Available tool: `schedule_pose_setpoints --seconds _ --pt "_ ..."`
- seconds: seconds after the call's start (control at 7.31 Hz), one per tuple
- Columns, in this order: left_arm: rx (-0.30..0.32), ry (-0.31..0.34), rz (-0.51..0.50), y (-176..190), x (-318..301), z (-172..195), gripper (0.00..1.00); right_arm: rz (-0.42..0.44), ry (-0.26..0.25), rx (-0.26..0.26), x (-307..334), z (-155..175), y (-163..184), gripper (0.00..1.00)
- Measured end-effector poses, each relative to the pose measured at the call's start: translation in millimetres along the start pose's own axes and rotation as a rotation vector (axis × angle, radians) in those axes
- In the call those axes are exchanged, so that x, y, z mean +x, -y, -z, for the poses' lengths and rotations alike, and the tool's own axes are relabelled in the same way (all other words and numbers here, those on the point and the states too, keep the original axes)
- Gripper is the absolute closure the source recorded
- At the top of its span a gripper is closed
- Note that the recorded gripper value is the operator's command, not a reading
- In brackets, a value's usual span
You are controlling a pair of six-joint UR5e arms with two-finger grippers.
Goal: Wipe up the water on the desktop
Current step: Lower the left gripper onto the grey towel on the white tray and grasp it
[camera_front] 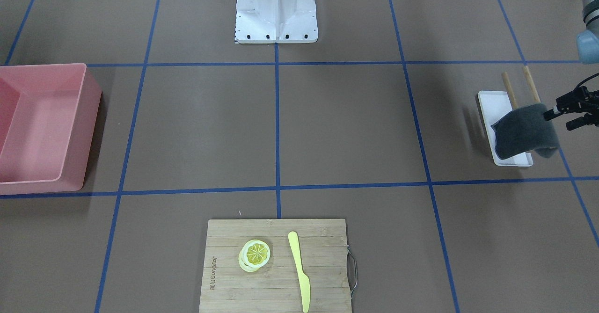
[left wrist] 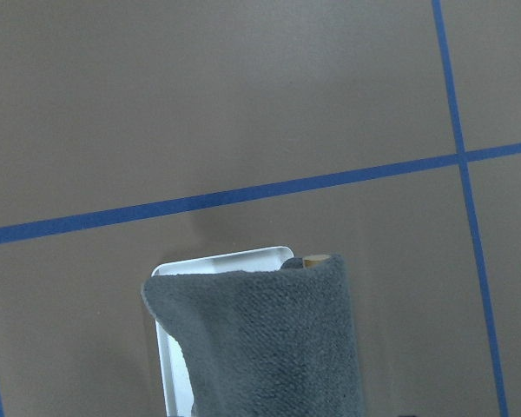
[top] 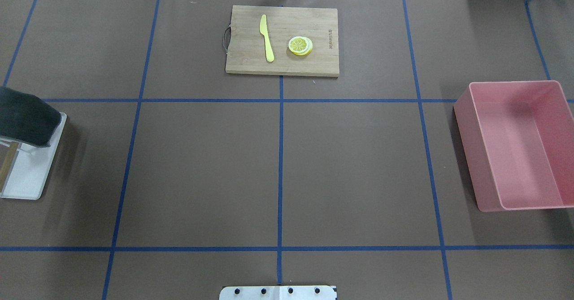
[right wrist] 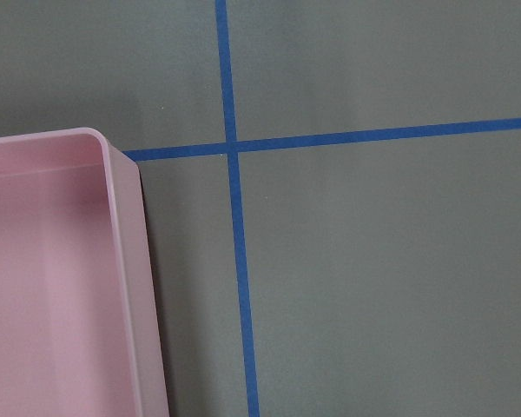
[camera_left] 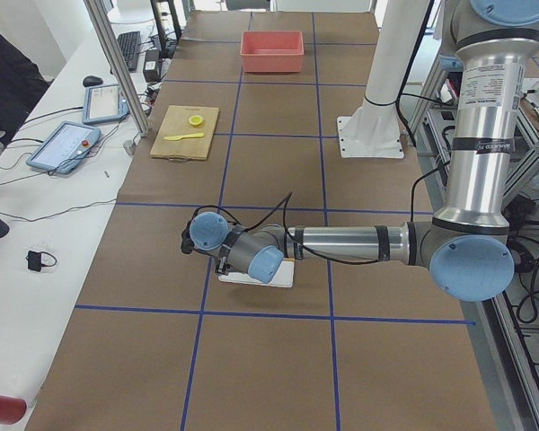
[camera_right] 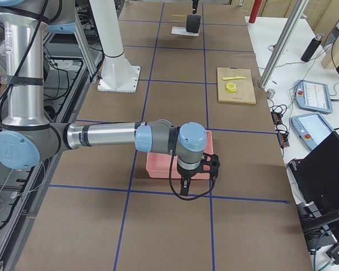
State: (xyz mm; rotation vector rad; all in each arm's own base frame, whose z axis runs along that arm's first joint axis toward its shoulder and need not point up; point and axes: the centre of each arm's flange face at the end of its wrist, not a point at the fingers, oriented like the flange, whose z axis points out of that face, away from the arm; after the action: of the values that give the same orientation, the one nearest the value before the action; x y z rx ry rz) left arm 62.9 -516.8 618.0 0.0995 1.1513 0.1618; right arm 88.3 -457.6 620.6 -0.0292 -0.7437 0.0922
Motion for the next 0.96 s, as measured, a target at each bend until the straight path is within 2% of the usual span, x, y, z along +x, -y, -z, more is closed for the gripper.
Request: schedule_pose_setpoints --seconds 0.68,0.96 --pt "-0.003 -0.004 -0.027 -3.7 -7.5 -12.5 0.50 -0.001 0.000 -0.002 0.3 -0.4 0.0 0.00" --pt "-0.002 -0.005 -0.031 -3.4 -6.3 -12.0 0.59 -0.001 0.000 -0.002 0.3 -0.7 0.0 0.00"
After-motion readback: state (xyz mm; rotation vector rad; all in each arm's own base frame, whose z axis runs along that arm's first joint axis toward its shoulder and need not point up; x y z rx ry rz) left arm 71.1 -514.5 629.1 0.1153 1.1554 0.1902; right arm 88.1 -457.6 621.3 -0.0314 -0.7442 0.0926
